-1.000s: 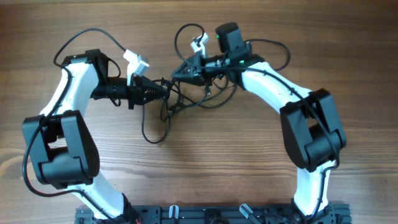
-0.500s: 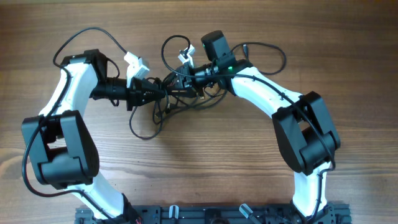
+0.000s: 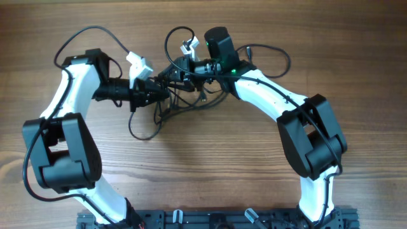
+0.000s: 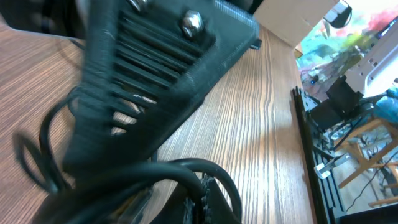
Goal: Untangle cables
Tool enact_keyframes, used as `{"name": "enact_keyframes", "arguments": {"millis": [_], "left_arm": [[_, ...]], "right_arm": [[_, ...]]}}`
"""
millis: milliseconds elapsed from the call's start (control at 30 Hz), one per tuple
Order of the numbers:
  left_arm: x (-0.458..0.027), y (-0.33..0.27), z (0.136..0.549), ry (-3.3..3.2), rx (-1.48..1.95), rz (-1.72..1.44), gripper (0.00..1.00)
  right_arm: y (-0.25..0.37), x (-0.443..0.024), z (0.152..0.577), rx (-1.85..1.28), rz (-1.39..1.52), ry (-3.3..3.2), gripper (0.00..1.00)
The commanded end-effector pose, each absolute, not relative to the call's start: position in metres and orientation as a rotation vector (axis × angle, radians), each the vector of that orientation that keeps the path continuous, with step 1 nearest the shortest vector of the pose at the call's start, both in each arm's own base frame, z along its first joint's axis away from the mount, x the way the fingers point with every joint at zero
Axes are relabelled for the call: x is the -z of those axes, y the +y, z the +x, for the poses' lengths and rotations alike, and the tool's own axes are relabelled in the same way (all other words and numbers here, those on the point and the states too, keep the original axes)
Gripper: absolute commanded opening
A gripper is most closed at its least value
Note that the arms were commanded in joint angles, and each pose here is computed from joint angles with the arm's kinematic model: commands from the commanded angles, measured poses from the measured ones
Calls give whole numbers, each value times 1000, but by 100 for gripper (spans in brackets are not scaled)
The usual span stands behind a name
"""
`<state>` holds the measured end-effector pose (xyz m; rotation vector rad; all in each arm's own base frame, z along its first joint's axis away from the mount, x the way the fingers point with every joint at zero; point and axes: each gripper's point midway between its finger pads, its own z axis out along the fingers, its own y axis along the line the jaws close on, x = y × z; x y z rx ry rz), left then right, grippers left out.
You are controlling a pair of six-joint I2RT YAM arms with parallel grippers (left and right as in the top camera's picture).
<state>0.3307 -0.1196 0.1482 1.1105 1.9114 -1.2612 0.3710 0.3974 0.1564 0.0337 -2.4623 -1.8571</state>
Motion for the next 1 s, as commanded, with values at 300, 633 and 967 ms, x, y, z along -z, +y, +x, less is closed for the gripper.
{"name": "enact_keyframes", "arguments": {"millis": [300,633,967], "left_arm": [[-145,-137,323,1886,1265,1204,4],[-145,-137,323,1885,1262,1205,4],[-146,-134,325,1890,1262,1185,4]], "right_arm": [[405,-149,380,1780,-140,-2567,41],[410,-146,376,1764,-136,-2581,15],[380,-107,395,1560,-189,-2851,4]]}}
